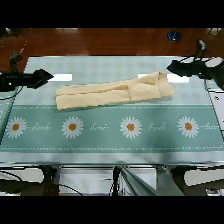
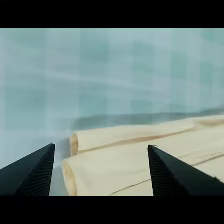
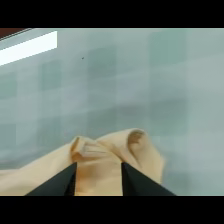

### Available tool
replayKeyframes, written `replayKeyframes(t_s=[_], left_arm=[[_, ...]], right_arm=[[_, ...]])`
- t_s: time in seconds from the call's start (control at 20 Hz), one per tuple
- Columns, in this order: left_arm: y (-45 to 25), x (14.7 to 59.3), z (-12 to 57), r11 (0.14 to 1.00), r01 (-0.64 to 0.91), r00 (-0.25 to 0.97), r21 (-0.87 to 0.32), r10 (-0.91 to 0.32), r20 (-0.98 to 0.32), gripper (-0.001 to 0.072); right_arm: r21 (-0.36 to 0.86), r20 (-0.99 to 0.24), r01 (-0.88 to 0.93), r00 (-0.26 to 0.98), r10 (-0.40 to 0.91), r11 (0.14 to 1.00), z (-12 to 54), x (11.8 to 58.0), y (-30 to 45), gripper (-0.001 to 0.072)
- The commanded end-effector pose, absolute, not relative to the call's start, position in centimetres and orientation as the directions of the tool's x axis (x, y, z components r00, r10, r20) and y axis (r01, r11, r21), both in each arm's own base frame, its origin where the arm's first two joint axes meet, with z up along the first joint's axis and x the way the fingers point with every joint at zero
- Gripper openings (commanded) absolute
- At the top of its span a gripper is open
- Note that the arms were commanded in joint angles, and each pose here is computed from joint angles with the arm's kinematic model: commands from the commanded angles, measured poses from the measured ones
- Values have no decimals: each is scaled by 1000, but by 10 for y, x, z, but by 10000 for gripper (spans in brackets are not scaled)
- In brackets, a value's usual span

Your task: Fold the shirts.

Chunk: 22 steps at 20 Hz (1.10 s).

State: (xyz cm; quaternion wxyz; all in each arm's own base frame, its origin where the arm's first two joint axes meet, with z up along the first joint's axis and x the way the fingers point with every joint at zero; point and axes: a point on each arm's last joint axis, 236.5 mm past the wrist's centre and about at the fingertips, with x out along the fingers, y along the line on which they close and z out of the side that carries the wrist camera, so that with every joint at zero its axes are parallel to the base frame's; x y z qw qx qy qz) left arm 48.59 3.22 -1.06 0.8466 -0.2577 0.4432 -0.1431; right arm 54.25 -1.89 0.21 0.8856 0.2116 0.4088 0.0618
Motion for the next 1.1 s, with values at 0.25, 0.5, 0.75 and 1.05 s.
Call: replayKeyframes(t_s=[0.25, 0.5, 0.75, 1.05], left_arm=[[31, 468, 13, 871, 108, 456, -480, -472, -754, 674], [0, 460, 11, 852, 165, 392, -497, -519, -759, 673], [-22, 458, 11, 841, 208, 361, -500, -541, -760, 673], [-41, 457, 11, 832, 241, 339, -500, -555, -760, 673]], right_arm=[[366, -888, 105, 336, 314, 925, -36, 460, -74, 592], [535, -807, 104, 354, 472, 838, -64, 480, -43, 600], [632, -743, 164, 404, 533, 757, -85, 500, -31, 600], [715, -679, 158, 385, 625, 681, -94, 509, 15, 584]])
